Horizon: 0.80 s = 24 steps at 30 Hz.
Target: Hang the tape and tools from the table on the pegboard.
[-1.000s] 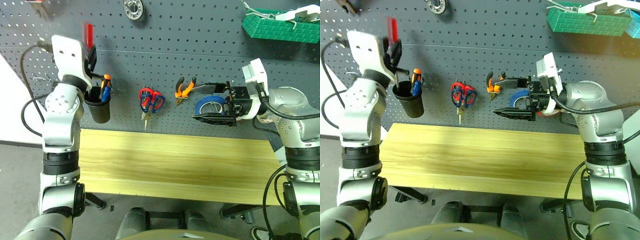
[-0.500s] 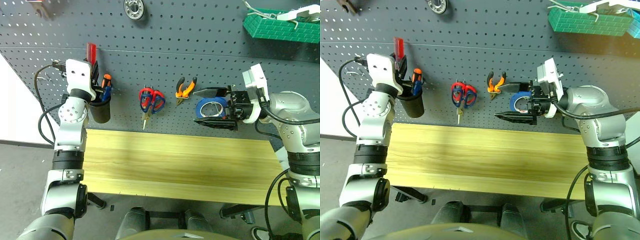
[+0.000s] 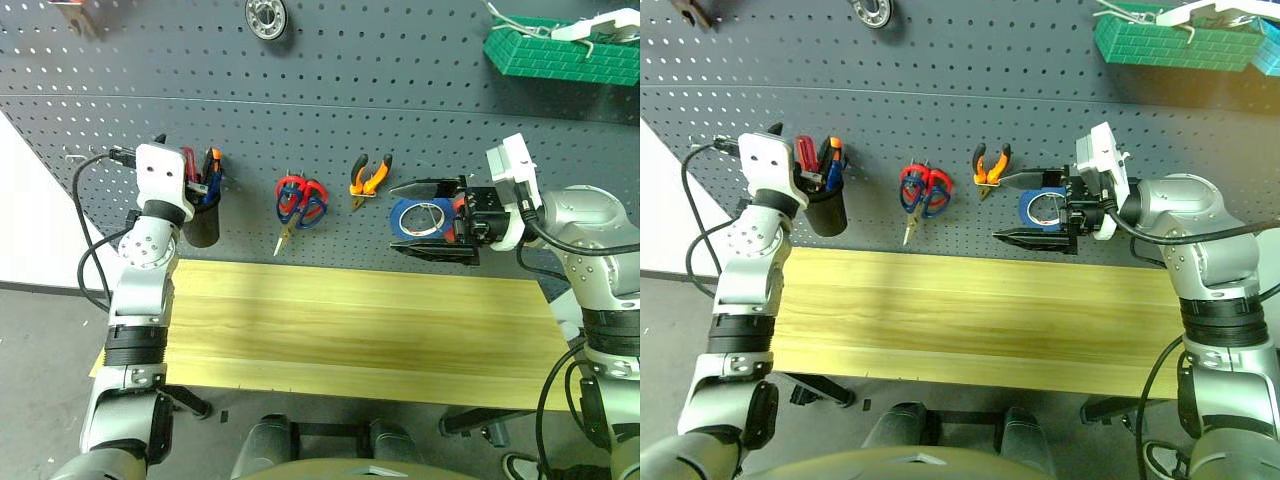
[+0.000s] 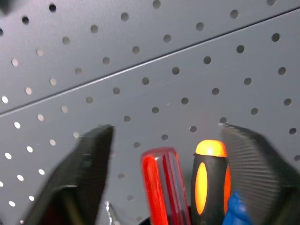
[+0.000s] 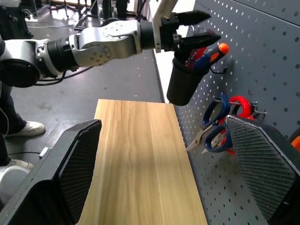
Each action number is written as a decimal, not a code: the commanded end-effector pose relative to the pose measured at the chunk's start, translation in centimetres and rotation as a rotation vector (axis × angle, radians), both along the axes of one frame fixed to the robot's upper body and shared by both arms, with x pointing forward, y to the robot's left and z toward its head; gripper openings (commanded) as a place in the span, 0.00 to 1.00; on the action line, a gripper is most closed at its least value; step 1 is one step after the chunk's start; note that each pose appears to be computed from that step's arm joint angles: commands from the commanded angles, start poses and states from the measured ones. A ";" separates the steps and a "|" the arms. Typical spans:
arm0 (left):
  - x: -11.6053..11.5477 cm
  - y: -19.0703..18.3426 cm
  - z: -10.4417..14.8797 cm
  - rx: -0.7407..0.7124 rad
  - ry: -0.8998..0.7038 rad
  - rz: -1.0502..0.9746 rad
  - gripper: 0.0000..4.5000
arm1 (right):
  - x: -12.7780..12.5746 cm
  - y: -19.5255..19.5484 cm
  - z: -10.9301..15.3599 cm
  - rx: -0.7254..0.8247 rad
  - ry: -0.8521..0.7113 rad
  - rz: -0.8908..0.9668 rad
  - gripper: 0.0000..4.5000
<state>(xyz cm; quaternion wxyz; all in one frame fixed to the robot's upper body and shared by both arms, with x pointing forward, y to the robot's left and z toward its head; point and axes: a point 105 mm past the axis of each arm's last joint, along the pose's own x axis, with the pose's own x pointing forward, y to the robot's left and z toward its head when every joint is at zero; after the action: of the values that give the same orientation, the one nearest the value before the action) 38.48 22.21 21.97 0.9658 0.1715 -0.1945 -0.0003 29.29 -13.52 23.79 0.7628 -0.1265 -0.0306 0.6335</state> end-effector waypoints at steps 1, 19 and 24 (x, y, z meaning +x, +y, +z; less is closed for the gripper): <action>-1.8 -0.4 3.3 0.017 -0.125 -0.042 0.99 | -0.5 -0.2 1.2 0.012 -0.054 0.000 1.00; -11.6 -0.5 -5.9 -0.038 0.214 -0.363 0.99 | -0.7 -2.1 -3.9 -0.007 0.130 -0.068 1.00; -11.5 -2.7 -9.9 -0.005 0.334 -0.581 0.99 | -0.5 -3.4 -5.8 0.011 0.161 -0.161 1.00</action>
<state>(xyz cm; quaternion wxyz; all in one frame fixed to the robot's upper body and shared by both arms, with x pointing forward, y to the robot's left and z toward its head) 27.09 20.42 11.82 0.9582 0.0941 -0.0583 -0.2637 28.60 -16.28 17.22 0.7994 -0.0670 0.0600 0.5941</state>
